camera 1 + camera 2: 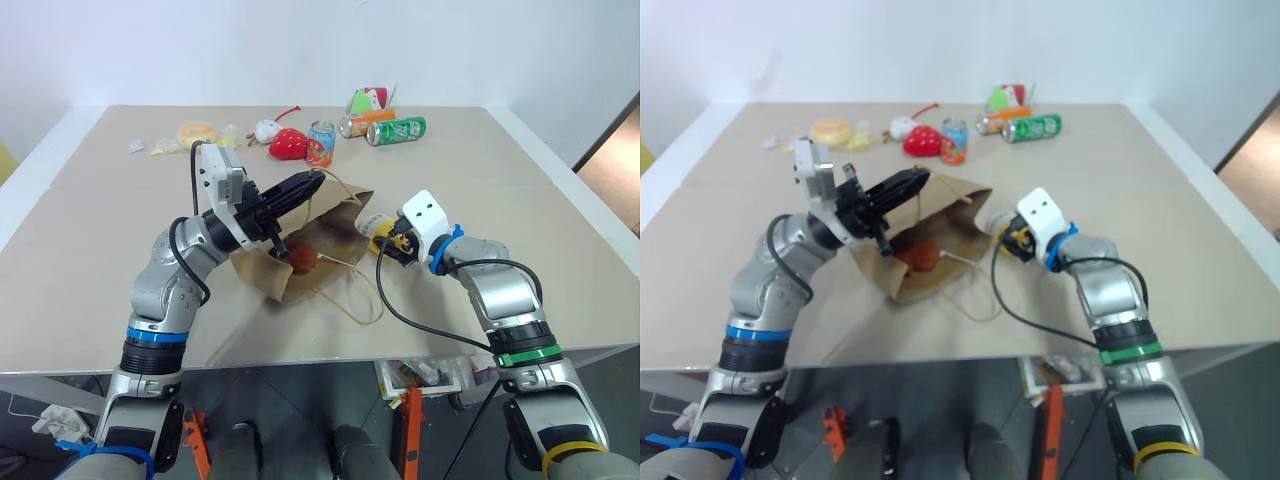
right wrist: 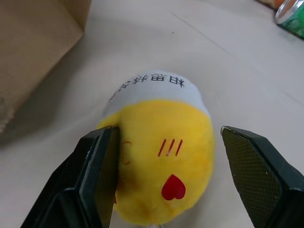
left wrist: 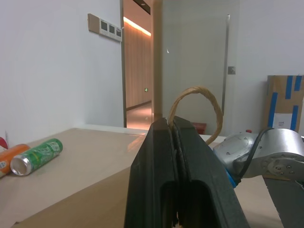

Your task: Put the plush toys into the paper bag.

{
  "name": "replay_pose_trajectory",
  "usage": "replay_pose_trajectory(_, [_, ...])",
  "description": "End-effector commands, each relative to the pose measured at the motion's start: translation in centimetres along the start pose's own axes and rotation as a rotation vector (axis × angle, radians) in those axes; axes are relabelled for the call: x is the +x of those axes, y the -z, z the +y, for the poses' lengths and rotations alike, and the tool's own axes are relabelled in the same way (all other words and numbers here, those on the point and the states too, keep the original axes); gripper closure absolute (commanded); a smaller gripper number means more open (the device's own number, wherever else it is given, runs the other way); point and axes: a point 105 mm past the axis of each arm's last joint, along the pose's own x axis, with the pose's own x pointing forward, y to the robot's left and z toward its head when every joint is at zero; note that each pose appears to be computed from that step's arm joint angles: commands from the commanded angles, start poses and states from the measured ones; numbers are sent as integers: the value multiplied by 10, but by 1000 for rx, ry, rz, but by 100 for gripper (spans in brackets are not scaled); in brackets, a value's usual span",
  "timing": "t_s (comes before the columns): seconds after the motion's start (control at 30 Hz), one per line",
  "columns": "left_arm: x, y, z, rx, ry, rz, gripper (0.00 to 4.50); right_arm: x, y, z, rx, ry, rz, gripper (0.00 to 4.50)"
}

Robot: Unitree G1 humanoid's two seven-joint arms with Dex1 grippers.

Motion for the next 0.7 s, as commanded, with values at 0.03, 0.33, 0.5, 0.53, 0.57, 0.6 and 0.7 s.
replay_pose_trajectory(0.03, [4,-15,-4,39,23,-42,450,0,-2,-12,22,56,13,81])
replay_pose_trajectory(0.33, [4,-15,-4,40,18,-47,450,-2,3,-6,31,28,30,449])
replay_pose_trajectory(0.5, [3,-14,-4,38,20,-44,450,-13,-21,-10,33,40,-86,449])
replay_pose_trajectory(0.53, [2,-14,-4,37,19,-43,450,-19,-32,-12,36,39,-135,449])
replay_pose_trajectory(0.57, [2,-14,-4,37,19,-40,450,-27,-42,-14,32,28,-184,449])
replay_pose_trajectory(0.6, [1,-13,-3,35,18,-37,450,-37,-51,-15,21,5,-223,449])
replay_pose_trajectory(0.7, [-1,-12,-2,30,13,-30,450,-74,-64,-8,-83,-127,-278,449])
